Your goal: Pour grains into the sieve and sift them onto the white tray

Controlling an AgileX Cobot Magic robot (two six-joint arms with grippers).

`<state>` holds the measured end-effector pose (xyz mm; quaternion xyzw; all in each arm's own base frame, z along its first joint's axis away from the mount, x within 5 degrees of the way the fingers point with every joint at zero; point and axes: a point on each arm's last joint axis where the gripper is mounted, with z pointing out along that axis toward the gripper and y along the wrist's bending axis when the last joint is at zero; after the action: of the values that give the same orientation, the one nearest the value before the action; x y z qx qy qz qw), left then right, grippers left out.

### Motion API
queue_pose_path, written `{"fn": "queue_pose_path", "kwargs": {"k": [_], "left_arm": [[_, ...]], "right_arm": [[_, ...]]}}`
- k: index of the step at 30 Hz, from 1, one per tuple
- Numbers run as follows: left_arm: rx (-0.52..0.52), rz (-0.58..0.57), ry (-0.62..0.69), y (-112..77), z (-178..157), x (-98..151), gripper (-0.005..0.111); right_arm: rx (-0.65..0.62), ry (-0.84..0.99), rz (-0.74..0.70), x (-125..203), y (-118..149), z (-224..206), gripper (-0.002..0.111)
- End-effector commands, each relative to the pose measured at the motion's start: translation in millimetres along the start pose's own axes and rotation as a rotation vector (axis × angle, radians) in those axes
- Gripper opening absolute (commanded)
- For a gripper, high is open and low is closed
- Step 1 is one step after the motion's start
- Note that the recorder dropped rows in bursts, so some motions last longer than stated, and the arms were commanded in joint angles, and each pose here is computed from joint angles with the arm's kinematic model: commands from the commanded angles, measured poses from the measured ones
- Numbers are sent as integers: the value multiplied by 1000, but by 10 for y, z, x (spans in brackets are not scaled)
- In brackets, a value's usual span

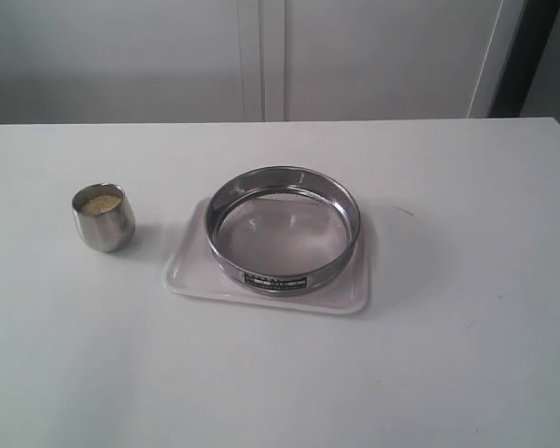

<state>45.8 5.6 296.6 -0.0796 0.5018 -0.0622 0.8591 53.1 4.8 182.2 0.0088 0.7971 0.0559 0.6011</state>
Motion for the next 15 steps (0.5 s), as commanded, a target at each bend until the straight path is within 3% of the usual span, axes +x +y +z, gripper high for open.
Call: {"fn": "queue_pose_path", "kwargs": {"k": [1, 9, 13, 15], "left_arm": [[-8, 170, 179, -41, 326, -65, 0], [-31, 200, 379, 13, 796, 283, 0], [-71, 116, 497, 85, 1005, 657, 0], [7, 193, 530, 58, 1075, 805, 0]], "right_arm": [[0, -11, -8, 7, -2, 2, 0], [0, -11, -8, 7, -2, 2, 0], [0, -11, -8, 7, -2, 2, 0], [0, -11, -8, 7, -2, 2, 0]]}}
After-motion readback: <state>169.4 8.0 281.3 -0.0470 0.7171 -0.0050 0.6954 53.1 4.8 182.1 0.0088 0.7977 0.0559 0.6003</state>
